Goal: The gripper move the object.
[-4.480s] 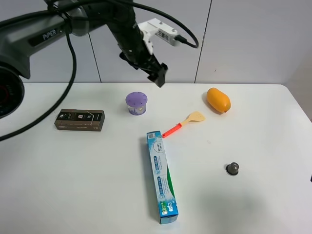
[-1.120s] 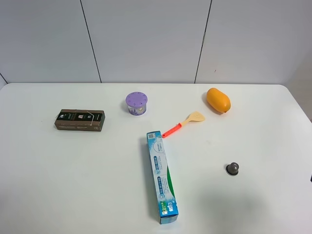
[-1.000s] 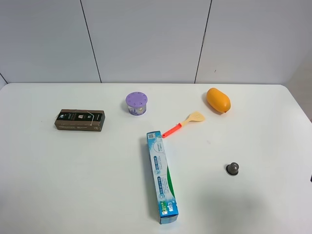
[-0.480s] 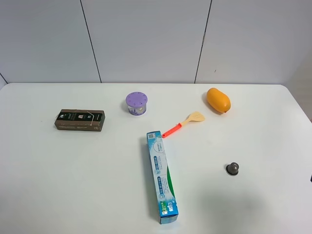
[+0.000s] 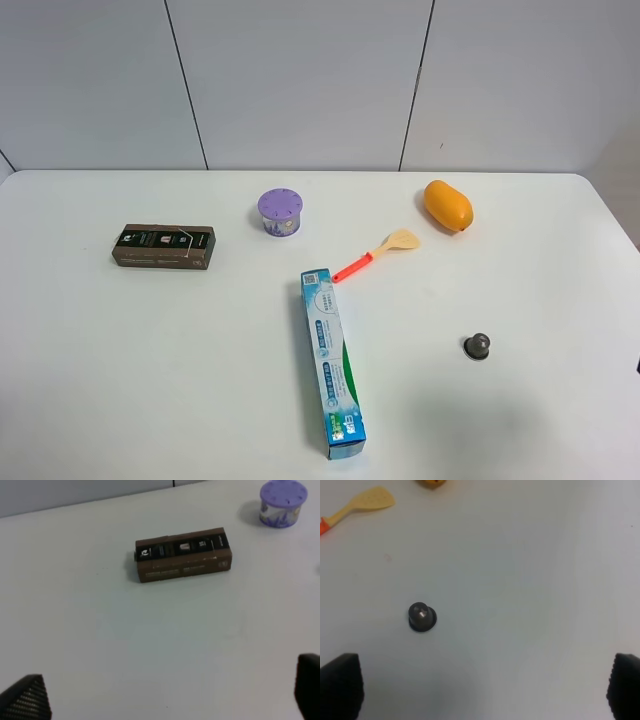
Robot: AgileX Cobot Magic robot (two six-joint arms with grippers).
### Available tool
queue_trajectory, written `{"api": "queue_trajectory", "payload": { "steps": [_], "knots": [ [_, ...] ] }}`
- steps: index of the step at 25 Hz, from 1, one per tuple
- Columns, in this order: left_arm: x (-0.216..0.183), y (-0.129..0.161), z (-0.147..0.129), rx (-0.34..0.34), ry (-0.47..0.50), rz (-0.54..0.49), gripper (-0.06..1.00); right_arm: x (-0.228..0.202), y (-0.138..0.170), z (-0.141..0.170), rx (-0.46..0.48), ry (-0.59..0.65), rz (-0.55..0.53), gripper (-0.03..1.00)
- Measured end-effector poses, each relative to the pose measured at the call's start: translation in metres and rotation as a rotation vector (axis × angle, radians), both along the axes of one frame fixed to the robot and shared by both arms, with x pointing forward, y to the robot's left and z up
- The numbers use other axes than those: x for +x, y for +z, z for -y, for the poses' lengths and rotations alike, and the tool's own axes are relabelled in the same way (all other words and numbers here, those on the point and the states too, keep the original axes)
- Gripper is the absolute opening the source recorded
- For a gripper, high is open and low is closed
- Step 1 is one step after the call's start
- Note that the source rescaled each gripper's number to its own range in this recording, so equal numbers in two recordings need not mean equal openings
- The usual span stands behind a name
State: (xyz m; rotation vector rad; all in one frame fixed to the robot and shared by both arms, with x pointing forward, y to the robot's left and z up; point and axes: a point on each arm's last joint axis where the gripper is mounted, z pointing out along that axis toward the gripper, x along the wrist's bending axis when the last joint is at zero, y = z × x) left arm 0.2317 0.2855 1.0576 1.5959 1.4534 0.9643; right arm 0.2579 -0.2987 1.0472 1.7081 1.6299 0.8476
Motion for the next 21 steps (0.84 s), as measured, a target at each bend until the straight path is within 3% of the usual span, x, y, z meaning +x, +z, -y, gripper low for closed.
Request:
{"api": "queue_trajectory", "payload": {
  "steps": [3,5,9,21],
  "knots": [
    [0.0004,0.0002,-0.0014,-0.078,0.053,0.001,1.0,0.0,0.0,0.0,0.0,0.0,0.0,1.0],
    [0.0007,-0.0011,-0.0046,-0.092,0.098,-0.005,1.0,0.0,0.0,0.0,0.0,0.0,0.0,1.0],
    [0.0009,-0.0018,-0.0086,-0.093,0.148,-0.006,1.0,0.0,0.0,0.0,0.0,0.0,0.0,1.0],
    [0.0008,-0.0018,-0.0089,-0.092,0.15,-0.006,1.0,0.0,0.0,0.0,0.0,0.0,0.0,1.0]
  ]
}}
